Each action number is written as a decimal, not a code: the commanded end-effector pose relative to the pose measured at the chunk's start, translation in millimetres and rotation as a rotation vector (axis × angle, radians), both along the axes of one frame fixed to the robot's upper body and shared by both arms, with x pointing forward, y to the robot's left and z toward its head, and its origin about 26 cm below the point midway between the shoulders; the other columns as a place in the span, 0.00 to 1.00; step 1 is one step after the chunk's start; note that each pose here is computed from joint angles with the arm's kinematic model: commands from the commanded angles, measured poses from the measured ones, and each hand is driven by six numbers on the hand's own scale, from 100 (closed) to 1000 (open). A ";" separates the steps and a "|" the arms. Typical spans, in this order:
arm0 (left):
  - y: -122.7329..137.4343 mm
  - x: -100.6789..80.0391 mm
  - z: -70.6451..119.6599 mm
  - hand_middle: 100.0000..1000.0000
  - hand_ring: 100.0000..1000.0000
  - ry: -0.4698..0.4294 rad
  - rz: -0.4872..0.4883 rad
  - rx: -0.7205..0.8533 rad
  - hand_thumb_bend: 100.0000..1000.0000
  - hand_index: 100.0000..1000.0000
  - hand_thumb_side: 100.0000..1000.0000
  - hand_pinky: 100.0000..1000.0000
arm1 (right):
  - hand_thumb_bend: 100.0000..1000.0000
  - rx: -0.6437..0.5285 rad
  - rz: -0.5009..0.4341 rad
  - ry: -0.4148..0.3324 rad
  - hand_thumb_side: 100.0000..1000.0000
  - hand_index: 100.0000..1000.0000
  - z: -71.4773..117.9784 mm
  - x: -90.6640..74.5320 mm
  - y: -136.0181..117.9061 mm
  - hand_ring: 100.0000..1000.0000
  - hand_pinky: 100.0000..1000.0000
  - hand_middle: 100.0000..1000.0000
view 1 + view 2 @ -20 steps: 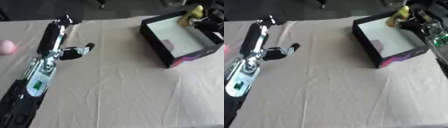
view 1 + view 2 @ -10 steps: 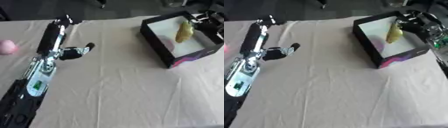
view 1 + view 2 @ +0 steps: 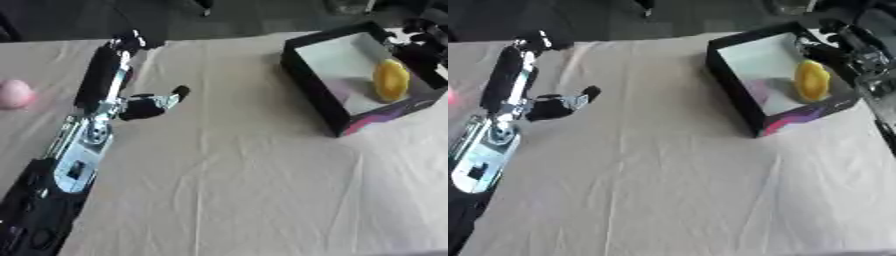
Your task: Pick up the objects with one hand, pass them to the other hand, and then place them into the box on the other side of the table.
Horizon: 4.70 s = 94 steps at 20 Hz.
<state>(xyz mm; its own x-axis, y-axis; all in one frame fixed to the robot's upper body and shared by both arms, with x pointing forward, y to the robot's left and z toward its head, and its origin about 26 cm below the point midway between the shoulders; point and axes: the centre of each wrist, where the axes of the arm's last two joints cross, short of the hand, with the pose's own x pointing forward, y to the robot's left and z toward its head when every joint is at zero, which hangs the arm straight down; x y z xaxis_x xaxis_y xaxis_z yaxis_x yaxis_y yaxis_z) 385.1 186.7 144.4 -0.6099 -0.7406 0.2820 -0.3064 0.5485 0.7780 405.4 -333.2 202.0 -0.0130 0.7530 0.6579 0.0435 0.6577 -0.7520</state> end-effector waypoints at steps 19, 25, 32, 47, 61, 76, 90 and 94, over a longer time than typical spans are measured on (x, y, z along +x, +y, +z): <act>114.9 6.7 55.7 0.61 0.65 0.133 0.316 -0.076 0.47 0.76 0.27 0.70 | 0.00 0.280 0.065 -0.227 0.73 1.00 42.6 -32.5 12.3 0.95 1.00 0.92; 154.7 19.2 67.3 0.66 0.69 0.231 0.425 -0.031 0.50 0.81 0.34 0.73 | 0.00 0.282 0.071 -0.225 0.74 1.00 41.0 -34.1 13.8 0.95 1.00 0.92; 206.9 34.6 68.1 0.64 0.70 0.383 0.602 0.057 0.64 0.75 0.28 0.73 | 0.00 0.262 0.074 -0.223 0.74 1.00 41.2 -34.6 15.2 0.95 1.00 0.92; 260.5 37.1 68.9 0.70 0.76 0.709 0.620 0.106 0.79 0.78 0.42 0.77 | 0.00 0.246 0.049 -0.196 0.75 1.00 32.3 -33.0 11.9 0.94 1.00 0.91; 288.3 35.2 52.9 0.74 0.79 0.832 0.910 0.199 0.72 0.73 0.32 0.78 | 0.00 0.235 0.056 -0.184 0.75 1.00 27.9 -33.0 14.7 0.94 1.00 0.91; 293.5 40.3 30.6 0.75 0.81 0.893 1.027 0.175 0.54 0.72 0.29 0.79 | 0.00 0.231 0.074 -0.178 0.76 1.00 25.3 -31.8 20.7 0.94 1.00 0.90; 286.6 46.1 22.5 0.74 0.80 0.850 1.037 0.118 0.46 0.70 0.29 0.78 | 0.00 0.227 0.096 -0.181 0.80 1.00 26.9 -30.1 27.2 0.95 1.00 0.90; 284.1 47.8 19.8 0.74 0.80 0.848 1.030 0.103 0.43 0.70 0.29 0.78 | 0.00 0.227 0.099 -0.182 0.79 1.00 27.7 -29.8 28.9 0.95 1.00 0.90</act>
